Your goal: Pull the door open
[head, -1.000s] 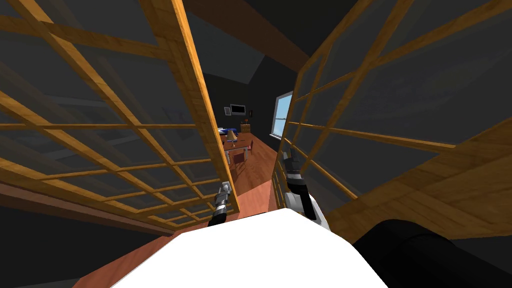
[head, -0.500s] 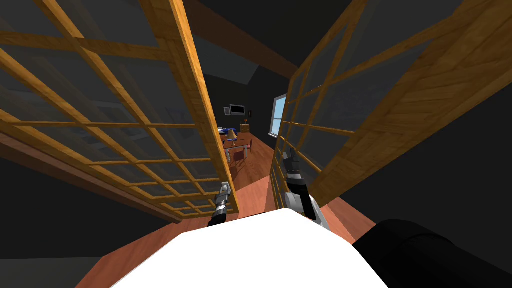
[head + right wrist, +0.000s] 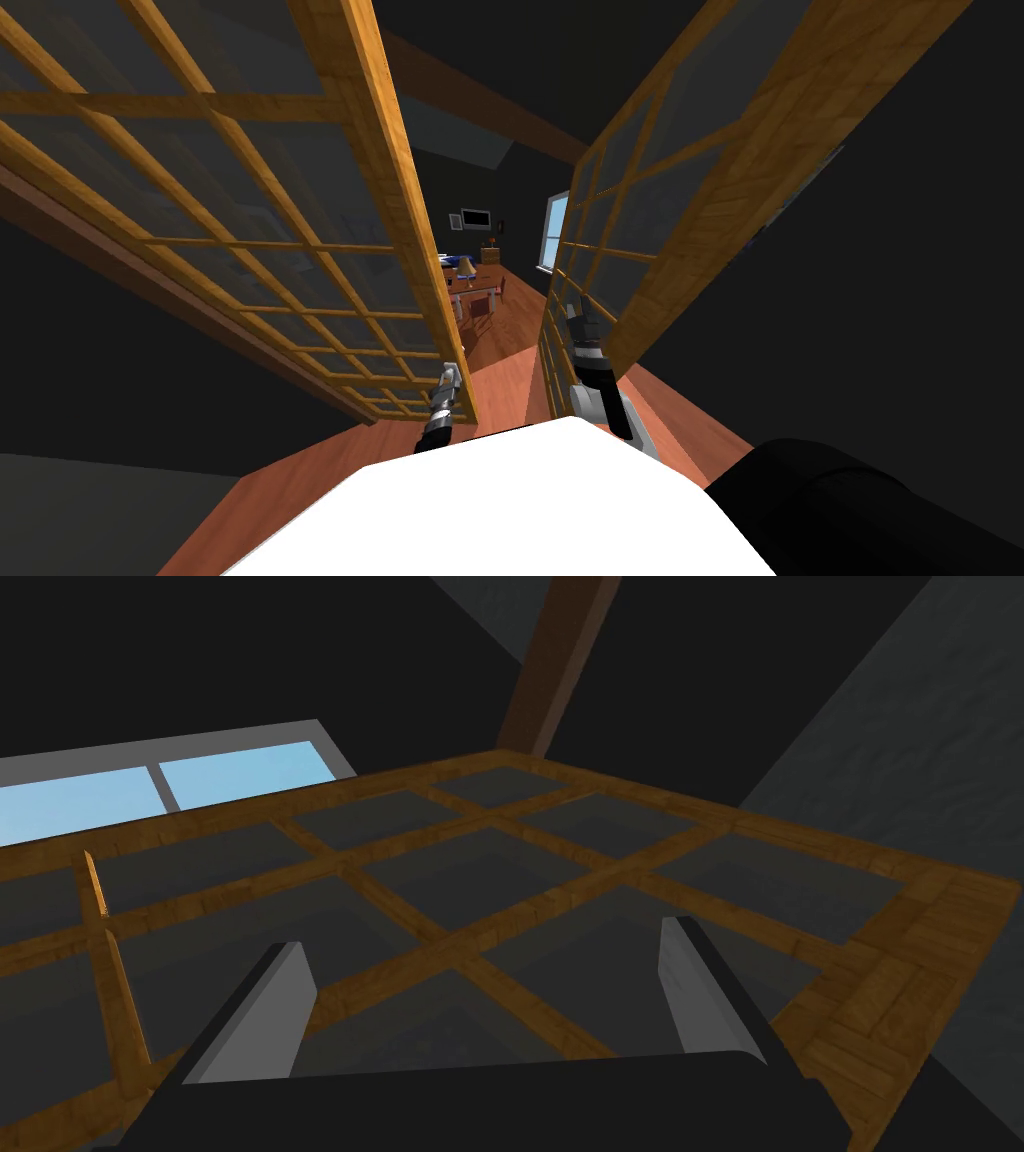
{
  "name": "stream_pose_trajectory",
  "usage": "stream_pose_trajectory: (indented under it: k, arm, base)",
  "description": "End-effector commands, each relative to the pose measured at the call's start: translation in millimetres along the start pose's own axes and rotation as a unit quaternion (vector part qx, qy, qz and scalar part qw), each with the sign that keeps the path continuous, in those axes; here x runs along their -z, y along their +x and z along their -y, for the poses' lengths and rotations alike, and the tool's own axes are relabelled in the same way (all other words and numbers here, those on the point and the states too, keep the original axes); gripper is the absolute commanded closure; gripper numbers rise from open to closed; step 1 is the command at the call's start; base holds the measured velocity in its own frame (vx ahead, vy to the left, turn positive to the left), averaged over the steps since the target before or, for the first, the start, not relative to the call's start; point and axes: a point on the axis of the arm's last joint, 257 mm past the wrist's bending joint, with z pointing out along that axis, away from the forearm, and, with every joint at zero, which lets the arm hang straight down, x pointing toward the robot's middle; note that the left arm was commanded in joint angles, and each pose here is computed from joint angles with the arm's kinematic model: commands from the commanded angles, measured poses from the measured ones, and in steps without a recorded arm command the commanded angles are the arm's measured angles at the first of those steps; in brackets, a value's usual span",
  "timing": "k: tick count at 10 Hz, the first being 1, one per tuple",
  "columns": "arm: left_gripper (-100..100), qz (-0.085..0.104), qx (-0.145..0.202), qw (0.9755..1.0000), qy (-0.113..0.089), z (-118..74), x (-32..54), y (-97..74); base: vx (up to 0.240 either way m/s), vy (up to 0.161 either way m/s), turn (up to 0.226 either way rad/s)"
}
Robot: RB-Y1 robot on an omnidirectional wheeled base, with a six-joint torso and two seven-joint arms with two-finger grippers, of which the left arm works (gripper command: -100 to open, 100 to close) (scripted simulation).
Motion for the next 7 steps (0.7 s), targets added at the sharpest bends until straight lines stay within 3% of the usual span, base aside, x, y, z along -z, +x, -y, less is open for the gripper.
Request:
stream_pose_trajectory:
  k: [1, 7]
  arm:
    - [100, -0.009, 0.002, 1.0000, 0.002, 2.9, -2.5, 5.8]
    - [100, -0.017, 0.023, 0.9995, -0.010, -2.1, -5.6, 11.8]
  base:
    - [-0.212, 0.022, 0.012]
    - [-0.185, 0.036, -0.002]
